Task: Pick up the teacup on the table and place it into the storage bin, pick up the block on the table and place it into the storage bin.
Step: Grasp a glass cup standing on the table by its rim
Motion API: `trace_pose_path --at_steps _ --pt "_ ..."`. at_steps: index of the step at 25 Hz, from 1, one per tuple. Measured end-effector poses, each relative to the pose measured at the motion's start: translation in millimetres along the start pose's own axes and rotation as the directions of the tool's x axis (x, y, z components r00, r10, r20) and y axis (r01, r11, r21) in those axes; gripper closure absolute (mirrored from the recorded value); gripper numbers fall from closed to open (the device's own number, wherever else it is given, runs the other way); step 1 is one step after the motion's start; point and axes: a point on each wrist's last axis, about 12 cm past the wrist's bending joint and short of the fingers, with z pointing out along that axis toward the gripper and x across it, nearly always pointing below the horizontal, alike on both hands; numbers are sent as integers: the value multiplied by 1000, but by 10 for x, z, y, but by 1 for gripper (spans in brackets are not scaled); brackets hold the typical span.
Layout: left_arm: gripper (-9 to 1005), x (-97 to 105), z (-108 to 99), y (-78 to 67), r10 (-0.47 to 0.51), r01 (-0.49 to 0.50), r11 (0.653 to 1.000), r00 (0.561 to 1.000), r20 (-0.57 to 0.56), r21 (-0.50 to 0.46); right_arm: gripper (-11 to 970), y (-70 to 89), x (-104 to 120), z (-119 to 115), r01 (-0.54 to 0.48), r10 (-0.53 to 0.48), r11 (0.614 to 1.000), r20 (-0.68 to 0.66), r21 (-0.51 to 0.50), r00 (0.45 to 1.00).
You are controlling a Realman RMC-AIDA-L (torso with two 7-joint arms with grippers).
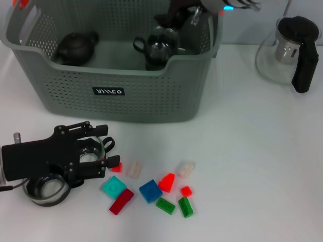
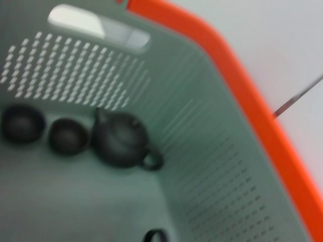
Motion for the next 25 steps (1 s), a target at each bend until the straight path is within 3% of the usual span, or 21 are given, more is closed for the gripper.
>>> trace_pose_path --at_steps 4,7,11,19,22,23,25 --pt "199 -3 -23 11 0 0 1000 1000 4 -12 405 -122 -97 -160 -14 10 998 69 53 998" --pt "199 -8 -42 21 1 -1 1000 1000 6 -21 381 -199 -209 -405 -32 17 995 167 90 986" --pt "199 -16 -65 34 4 -4 1000 1000 5 -28 376 -182 -221 -752 -76 52 994 284 76 958" --pt "199 -69 -94 68 7 -7 1000 1000 5 -24 247 136 29 -1316 -142 142 989 386 -27 912" --pt "199 -89 -107 79 7 -7 1000 1000 9 -27 198 288 176 -1396 -151 177 984 375 -99 910" --pt "198 -104 -118 85 5 -5 1000 1000 9 -27 174 424 309 -1431 -146 196 976 359 -162 913" --pt "198 -114 -129 91 4 -4 1000 1000 7 -29 127 495 368 -1447 -135 198 971 352 -197 915"
